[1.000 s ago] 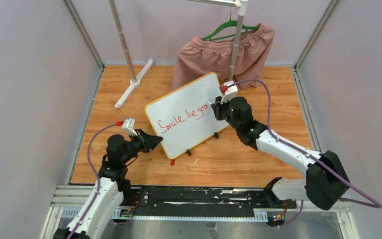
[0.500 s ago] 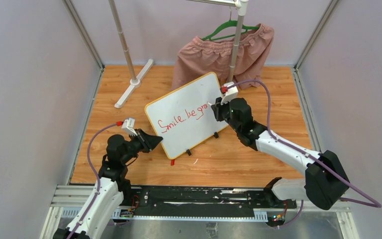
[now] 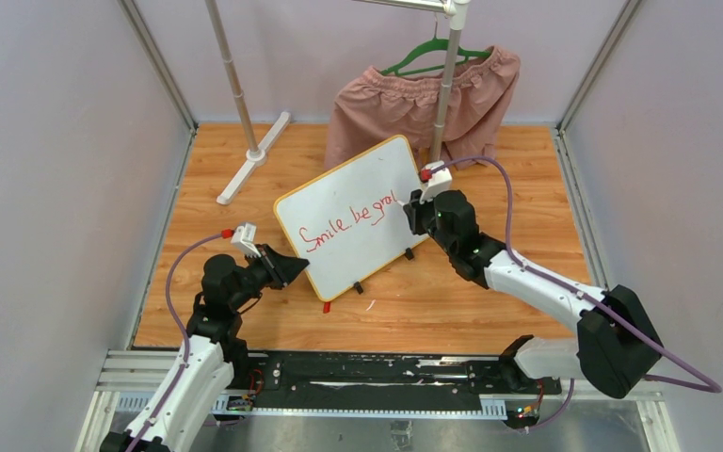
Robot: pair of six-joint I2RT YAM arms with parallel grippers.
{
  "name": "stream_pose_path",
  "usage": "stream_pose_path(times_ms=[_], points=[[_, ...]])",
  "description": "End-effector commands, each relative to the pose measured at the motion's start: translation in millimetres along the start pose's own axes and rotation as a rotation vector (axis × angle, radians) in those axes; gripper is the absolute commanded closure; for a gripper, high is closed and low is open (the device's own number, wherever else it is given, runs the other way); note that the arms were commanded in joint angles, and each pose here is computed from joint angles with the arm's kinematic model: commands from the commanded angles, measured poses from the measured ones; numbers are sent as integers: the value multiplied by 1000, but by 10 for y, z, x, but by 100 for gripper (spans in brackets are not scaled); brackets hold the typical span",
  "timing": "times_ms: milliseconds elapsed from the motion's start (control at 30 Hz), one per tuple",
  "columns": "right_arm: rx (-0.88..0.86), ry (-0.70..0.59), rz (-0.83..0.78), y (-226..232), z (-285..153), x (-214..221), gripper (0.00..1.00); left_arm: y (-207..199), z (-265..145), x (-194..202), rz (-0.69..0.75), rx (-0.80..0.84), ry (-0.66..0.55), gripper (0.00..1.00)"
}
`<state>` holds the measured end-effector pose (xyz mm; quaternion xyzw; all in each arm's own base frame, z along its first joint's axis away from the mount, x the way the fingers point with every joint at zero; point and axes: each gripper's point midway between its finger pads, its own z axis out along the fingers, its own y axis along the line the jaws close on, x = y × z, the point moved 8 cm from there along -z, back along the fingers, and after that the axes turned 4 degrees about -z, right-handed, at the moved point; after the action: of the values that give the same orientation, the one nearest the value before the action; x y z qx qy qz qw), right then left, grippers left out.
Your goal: Write a sentence on the whiteboard
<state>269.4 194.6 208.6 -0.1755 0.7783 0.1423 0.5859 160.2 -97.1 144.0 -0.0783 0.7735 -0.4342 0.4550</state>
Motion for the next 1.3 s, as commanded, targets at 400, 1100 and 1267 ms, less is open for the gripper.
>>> stream_pose_path(times_ms=[400,1100,1267], points=[[-99,-92,37,63,-122,-241,100,-6,-5,-6,0,-19,10,100],[-57,-99,39,32,-71,-244,100,-3,-6,1,-2,-20,16,100],[-36,-111,39,10,-78,-269,100,-2,-6,4,-3,-21,17,100]])
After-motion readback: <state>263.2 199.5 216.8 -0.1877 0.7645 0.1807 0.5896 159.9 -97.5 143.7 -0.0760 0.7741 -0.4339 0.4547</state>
